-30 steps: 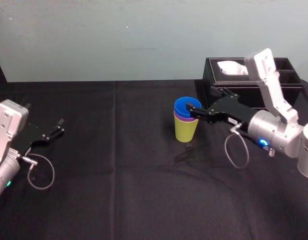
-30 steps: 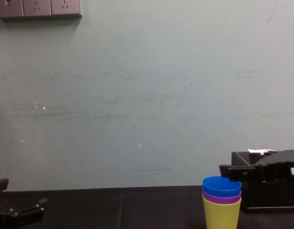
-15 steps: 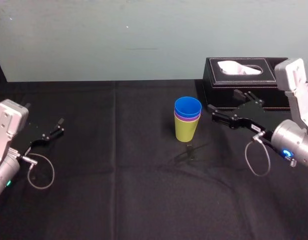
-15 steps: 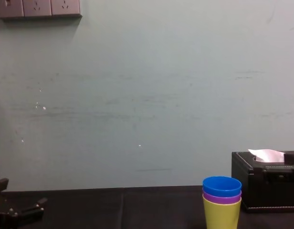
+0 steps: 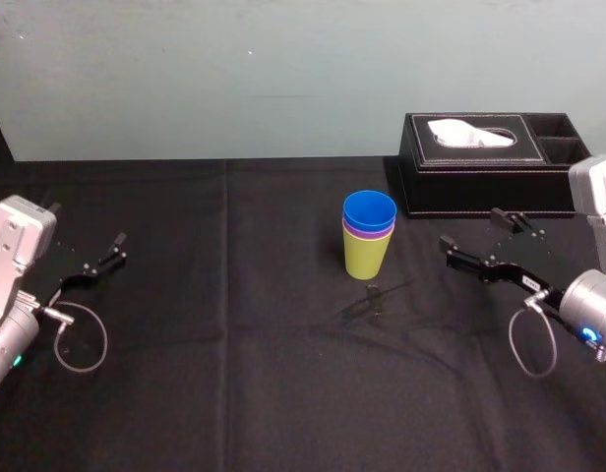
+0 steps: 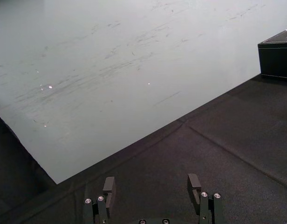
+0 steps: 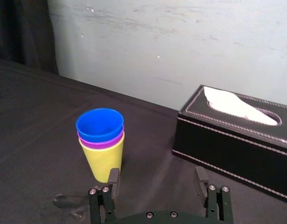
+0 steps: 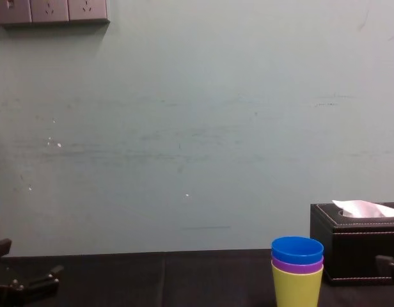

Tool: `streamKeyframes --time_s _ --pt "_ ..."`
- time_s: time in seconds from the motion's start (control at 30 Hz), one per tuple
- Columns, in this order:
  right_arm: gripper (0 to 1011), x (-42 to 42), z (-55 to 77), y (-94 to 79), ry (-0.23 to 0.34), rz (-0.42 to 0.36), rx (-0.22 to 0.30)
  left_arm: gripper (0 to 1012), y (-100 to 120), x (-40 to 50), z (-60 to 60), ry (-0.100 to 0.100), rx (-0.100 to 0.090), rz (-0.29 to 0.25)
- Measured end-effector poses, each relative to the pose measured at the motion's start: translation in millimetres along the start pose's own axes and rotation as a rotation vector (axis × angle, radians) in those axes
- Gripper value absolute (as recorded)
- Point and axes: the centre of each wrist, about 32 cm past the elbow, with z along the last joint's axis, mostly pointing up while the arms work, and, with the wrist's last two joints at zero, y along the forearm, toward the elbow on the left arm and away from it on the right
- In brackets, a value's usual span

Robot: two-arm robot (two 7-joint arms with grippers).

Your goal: Stack the three plastic cups sequentially using one hand.

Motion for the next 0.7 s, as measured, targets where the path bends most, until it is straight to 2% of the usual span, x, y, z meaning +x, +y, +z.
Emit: streamKeyframes --time_s 0.1,0.7 --pt "1000 1.8 -4.9 -2.8 0.012 -0.008 -0.007 1010 0.0 0.0 0.0 0.0 0.0 0.0" --pt "1000 0.5 -2.6 -0.8 0.009 0.0 -0.003 1010 0.0 0.0 0.0 0.0 0.0 0.0"
